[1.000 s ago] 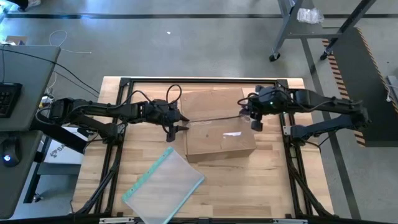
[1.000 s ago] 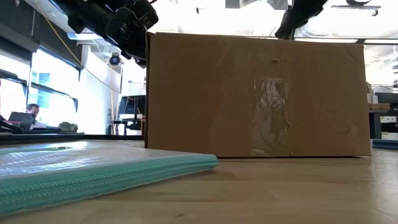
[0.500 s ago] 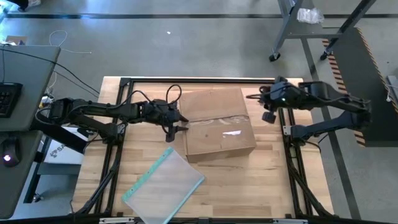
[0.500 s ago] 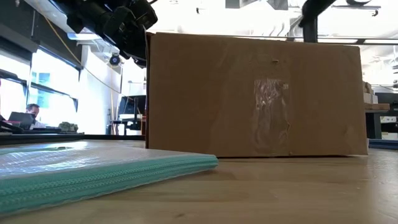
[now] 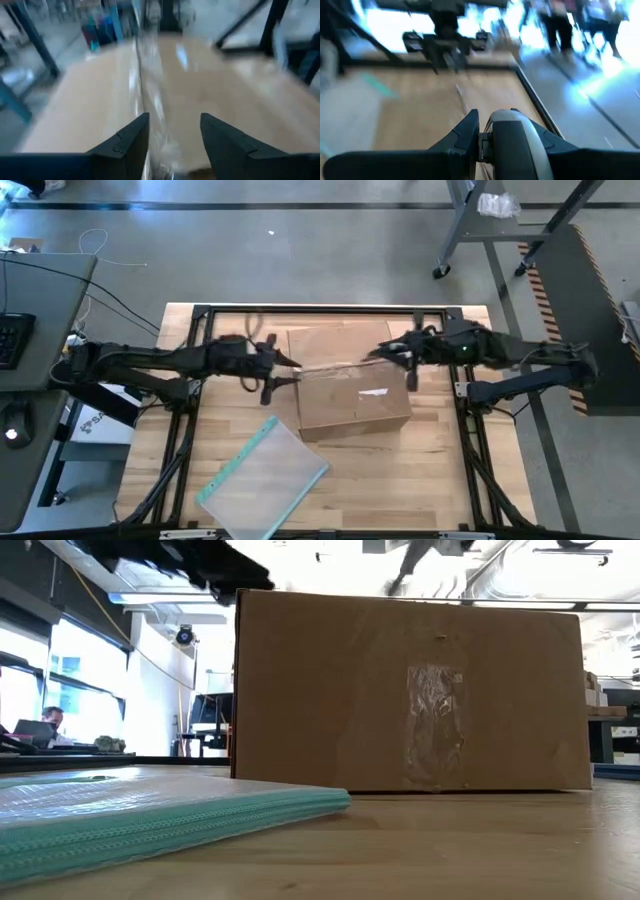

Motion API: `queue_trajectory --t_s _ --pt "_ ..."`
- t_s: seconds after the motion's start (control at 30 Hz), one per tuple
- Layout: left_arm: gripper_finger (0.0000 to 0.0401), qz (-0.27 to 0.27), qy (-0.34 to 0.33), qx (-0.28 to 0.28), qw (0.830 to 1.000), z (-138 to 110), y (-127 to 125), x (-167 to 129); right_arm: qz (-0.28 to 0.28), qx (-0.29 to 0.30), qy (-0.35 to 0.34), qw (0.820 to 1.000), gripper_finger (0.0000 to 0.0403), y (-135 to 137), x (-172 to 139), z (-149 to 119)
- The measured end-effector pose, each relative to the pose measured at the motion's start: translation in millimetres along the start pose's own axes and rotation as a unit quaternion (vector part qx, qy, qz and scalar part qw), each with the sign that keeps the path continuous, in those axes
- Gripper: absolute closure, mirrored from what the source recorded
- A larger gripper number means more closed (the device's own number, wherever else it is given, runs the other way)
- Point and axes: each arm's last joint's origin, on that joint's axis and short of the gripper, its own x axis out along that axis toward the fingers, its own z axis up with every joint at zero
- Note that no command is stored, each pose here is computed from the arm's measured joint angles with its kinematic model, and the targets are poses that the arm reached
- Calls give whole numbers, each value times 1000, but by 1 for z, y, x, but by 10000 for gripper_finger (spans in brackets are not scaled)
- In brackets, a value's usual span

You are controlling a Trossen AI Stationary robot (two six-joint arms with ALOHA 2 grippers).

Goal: Unpack boxes
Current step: Open the cardboard box using the black cutter

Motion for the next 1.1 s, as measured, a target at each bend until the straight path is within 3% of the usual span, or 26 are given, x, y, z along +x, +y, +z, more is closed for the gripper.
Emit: queue_trajectory --t_s 0.17,0.27,0.63,0.83,1.1 --pt "243 6 -8 3 1000 7 0 -19 32 1 -119 992 331 9 38 -17" --pt "243 23 33 3 999 -1 0 -20 33 -18 -142 989 331 14 63 -22" --pt "243 14 118 15 993 -27 -1 12 66 -65 -103 990 331 14 153 -20" --pt "243 9 143 16 990 -35 -1 23 77 -73 -31 994 331 10 172 -21" --pt "243 8 149 16 989 -37 -1 23 96 -77 -13 992 331 11 173 -24"
